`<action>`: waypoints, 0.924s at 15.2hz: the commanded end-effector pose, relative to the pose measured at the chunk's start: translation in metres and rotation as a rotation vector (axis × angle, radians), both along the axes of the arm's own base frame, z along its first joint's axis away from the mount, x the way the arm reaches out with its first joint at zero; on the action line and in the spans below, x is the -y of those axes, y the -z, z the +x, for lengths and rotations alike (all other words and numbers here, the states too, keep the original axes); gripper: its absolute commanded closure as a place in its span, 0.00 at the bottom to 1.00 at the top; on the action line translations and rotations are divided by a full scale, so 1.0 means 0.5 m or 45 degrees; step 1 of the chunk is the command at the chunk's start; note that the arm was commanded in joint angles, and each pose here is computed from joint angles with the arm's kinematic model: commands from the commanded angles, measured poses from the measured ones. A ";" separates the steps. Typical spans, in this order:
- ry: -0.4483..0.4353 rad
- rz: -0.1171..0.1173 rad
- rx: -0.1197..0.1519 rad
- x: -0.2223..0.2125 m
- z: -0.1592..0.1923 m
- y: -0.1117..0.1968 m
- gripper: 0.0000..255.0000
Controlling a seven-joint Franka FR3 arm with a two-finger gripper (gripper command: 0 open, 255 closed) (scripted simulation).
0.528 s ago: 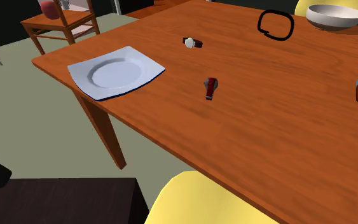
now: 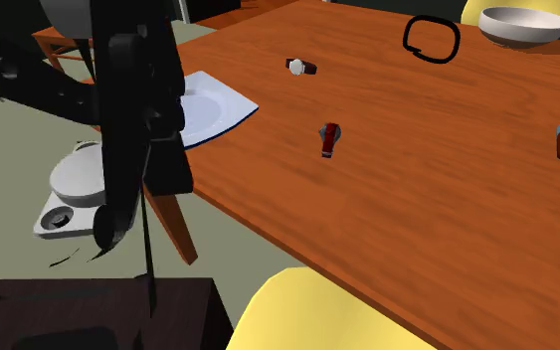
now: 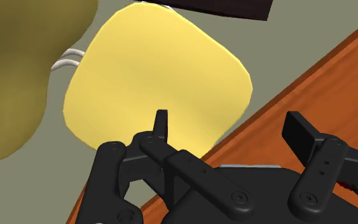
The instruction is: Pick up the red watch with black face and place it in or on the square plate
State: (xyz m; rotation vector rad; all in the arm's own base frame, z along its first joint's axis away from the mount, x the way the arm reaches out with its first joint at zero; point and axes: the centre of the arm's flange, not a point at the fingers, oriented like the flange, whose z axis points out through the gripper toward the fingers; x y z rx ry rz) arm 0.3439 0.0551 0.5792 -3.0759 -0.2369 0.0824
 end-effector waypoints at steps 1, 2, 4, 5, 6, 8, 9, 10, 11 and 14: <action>-0.007 0.011 -0.018 -0.043 0.031 0.015 0.00; -0.011 0.015 -0.027 -0.064 0.046 0.023 0.00; -0.019 0.025 -0.045 -0.106 0.074 0.040 0.00; -0.023 0.030 -0.054 -0.127 0.089 0.049 0.00; -0.027 0.034 -0.063 -0.148 0.103 0.058 0.00; -0.034 0.044 -0.080 -0.190 0.130 0.075 0.00; -0.038 0.049 -0.089 -0.211 0.144 0.084 0.00; -0.042 0.053 -0.098 -0.233 0.157 0.092 0.00; -0.046 0.058 -0.107 -0.254 0.171 0.101 0.00; -0.058 0.072 -0.134 -0.319 0.210 0.127 0.00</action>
